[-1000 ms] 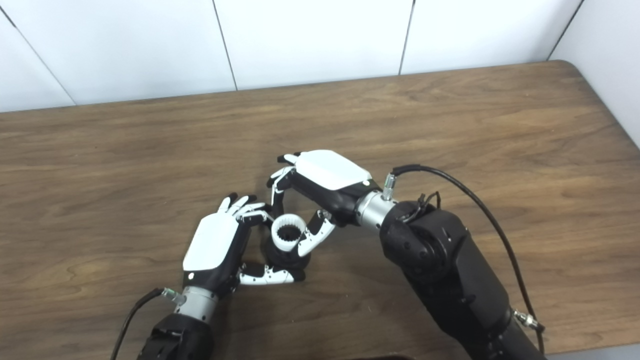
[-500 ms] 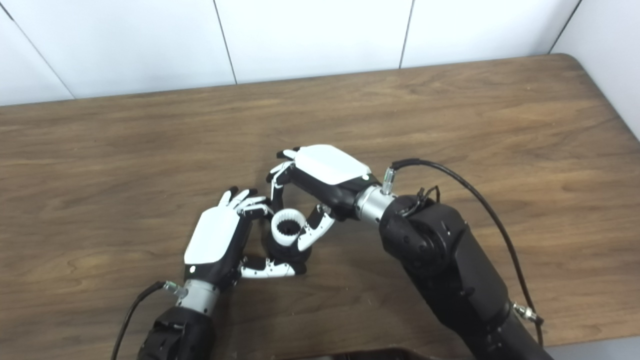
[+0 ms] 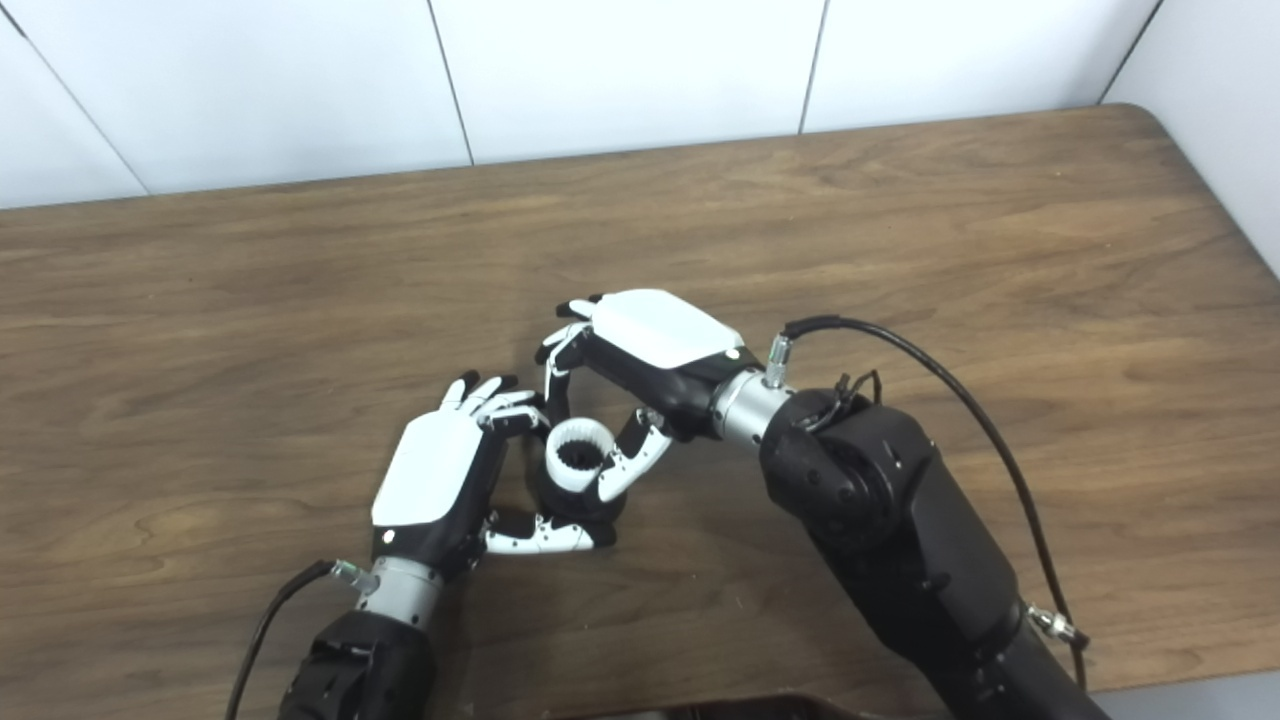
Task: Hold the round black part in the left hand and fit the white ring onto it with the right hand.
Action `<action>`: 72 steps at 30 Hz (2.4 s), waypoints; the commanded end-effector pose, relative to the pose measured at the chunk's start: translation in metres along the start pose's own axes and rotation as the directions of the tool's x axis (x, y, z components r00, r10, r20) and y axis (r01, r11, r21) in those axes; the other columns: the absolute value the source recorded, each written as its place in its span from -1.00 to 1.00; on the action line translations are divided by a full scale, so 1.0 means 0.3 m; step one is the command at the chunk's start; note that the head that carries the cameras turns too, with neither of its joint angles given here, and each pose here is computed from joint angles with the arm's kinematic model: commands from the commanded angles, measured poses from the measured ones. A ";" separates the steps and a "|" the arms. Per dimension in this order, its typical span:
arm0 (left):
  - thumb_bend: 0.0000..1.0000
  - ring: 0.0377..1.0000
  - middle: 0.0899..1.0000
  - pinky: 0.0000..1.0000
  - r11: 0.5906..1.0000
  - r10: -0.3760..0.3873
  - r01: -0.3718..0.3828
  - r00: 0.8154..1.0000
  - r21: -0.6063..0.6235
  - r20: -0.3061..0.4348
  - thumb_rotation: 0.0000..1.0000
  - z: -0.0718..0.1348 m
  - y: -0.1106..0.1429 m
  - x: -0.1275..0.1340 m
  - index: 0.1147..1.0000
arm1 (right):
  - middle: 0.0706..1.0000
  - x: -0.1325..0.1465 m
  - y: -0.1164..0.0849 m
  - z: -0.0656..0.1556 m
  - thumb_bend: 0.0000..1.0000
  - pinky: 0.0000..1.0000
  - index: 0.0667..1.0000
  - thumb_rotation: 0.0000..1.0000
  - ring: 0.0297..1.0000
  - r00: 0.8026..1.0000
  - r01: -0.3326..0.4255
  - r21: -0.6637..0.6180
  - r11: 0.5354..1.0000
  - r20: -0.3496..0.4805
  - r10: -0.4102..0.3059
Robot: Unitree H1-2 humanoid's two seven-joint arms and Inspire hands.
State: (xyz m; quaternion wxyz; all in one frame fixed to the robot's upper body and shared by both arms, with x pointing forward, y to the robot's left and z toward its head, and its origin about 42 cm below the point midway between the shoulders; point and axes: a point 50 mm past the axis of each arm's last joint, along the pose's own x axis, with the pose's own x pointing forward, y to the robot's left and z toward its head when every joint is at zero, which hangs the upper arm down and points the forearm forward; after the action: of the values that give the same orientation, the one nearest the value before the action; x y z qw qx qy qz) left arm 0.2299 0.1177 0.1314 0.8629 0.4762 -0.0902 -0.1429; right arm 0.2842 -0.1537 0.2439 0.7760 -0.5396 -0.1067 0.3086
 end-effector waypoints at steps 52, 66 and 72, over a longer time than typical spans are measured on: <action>0.04 0.82 0.54 1.00 1.000 -0.004 0.004 0.999 0.006 0.035 -0.89 0.032 0.011 0.012 -0.16 | 0.71 0.003 -0.031 0.001 0.97 1.00 0.06 -0.60 0.96 1.000 0.024 -0.056 0.998 0.022 -0.023; 0.04 0.82 0.54 1.00 1.000 -0.005 0.005 1.000 0.001 0.031 -0.89 0.025 0.010 0.008 -0.16 | 0.72 -0.019 -0.096 -0.015 0.93 1.00 0.05 -0.61 0.96 0.997 0.077 -0.056 0.995 -0.013 -0.077; 0.05 0.82 0.54 1.00 1.000 -0.005 0.005 1.000 0.008 0.030 -0.89 0.020 0.009 0.007 -0.17 | 0.74 -0.047 -0.161 -0.046 0.92 1.00 0.08 -0.59 1.00 0.992 0.110 -0.064 0.992 -0.049 -0.113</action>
State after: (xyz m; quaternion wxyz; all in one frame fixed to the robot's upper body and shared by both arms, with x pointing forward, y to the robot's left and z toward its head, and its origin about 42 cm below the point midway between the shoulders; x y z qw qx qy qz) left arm 0.2307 0.1151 0.1322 0.8620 0.4770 -0.0895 -0.1467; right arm 0.2963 -0.1796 0.2627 0.7798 -0.5575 -0.0939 0.2690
